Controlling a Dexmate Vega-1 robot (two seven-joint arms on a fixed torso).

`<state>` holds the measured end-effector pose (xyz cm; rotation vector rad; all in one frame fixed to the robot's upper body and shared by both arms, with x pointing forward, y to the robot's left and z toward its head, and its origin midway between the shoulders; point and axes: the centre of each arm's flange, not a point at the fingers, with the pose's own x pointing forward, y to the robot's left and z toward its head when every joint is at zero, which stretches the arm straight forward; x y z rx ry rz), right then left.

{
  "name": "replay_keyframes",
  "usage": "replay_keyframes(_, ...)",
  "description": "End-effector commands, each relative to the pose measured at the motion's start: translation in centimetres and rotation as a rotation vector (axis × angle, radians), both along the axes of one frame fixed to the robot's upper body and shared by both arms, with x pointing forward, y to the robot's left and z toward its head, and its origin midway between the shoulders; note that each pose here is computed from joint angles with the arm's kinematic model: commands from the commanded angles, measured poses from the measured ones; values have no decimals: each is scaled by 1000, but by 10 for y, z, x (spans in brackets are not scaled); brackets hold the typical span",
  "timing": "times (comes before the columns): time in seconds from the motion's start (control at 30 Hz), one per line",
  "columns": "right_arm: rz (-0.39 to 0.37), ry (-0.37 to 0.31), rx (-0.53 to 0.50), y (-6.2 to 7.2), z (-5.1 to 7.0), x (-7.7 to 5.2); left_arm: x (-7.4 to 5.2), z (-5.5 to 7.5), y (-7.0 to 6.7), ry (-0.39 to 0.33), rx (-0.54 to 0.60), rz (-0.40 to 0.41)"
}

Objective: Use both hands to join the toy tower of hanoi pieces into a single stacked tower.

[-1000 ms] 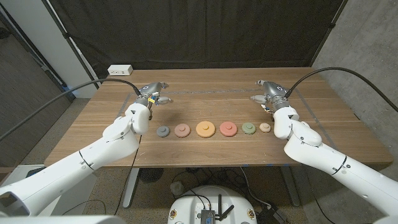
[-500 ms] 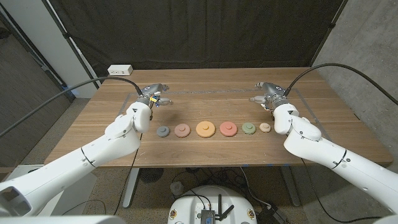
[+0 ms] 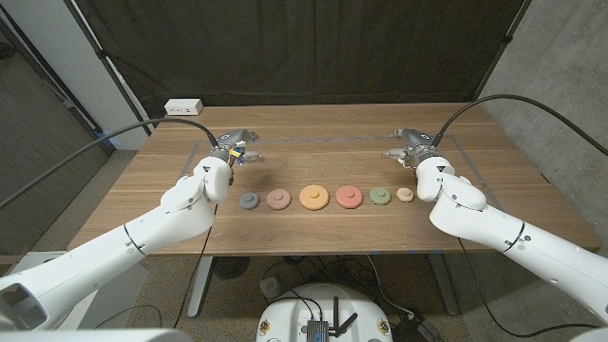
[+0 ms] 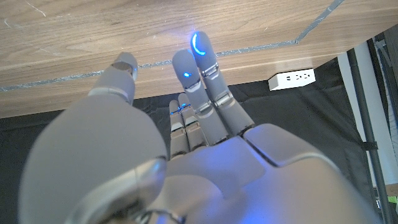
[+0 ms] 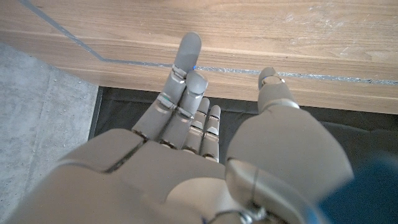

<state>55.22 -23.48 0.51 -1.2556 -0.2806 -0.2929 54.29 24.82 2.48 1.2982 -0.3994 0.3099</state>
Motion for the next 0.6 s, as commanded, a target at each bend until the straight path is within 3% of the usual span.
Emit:
replay_keyframes(0.03, -2, 57, 8, -4, -9, -4, -3, -5, 0, -12, -1, -14)
replay_keyframes(0.6, 22, 72, 10, -7, -20, -18, -6, -14, 6, -70, -50, -29)
